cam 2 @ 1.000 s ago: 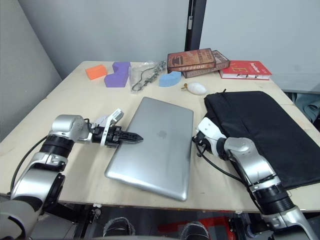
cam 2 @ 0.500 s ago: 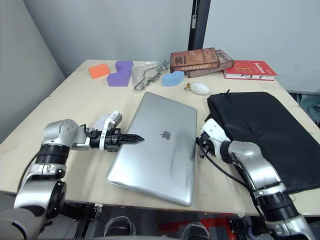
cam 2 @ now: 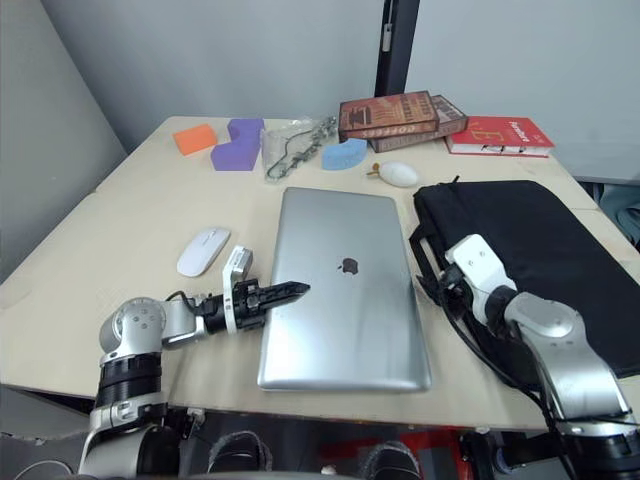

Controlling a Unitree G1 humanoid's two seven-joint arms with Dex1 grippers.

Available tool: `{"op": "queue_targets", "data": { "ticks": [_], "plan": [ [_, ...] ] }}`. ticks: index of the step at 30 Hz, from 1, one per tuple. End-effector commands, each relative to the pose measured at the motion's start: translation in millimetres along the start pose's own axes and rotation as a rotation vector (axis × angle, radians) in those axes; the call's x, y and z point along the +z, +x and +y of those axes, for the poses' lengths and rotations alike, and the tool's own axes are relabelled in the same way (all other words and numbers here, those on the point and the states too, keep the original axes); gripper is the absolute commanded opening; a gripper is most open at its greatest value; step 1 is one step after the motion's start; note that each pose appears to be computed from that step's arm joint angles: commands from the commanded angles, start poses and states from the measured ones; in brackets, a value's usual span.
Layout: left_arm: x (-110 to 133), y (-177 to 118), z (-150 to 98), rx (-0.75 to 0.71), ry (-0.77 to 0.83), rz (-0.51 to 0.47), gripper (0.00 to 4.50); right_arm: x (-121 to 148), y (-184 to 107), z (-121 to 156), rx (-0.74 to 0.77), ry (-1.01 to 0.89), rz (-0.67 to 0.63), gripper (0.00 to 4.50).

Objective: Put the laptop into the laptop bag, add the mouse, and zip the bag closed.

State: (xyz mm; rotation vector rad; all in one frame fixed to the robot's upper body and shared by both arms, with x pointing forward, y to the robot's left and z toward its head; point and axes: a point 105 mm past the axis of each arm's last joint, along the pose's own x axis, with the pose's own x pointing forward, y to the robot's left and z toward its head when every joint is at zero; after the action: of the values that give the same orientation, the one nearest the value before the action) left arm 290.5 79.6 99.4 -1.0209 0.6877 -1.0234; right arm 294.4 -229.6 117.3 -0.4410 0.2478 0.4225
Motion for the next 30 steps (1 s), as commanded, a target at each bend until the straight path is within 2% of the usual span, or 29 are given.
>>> {"op": "queue_targets", "data": {
  "ticks": [1,7,10,20,21,25,28,30],
  "plan": [
    [11,-1,-23,-0.116,0.06,-0.068,0.34,-4,0,-10,-0.095,-0.039,0.01,4.45],
    [4,-4,-21,-0.098,0.046,-0.063,0.34,-22,6,-19,-0.183,0.028,0.068,4.45],
    [6,-6,-21,-0.091,0.048,-0.064,0.34,-24,8,-21,-0.193,0.097,0.065,3.65],
    [8,-8,-20,-0.082,0.051,-0.066,0.34,-27,5,-32,-0.234,0.281,0.048,0.25],
    [8,-8,-20,-0.082,0.05,-0.065,0.34,-27,4,-33,-0.228,0.301,0.047,0.03],
    [8,-8,-20,-0.082,0.047,-0.066,0.34,-19,3,-34,-0.203,0.412,-0.004,0.03],
    [8,-9,-19,-0.081,0.04,-0.063,0.34,-1,0,-36,-0.154,0.661,-0.123,0.03],
    [8,-9,-18,-0.078,0.03,-0.06,0.34,8,-6,-41,-0.123,0.762,-0.169,0.03]
  ]
}}
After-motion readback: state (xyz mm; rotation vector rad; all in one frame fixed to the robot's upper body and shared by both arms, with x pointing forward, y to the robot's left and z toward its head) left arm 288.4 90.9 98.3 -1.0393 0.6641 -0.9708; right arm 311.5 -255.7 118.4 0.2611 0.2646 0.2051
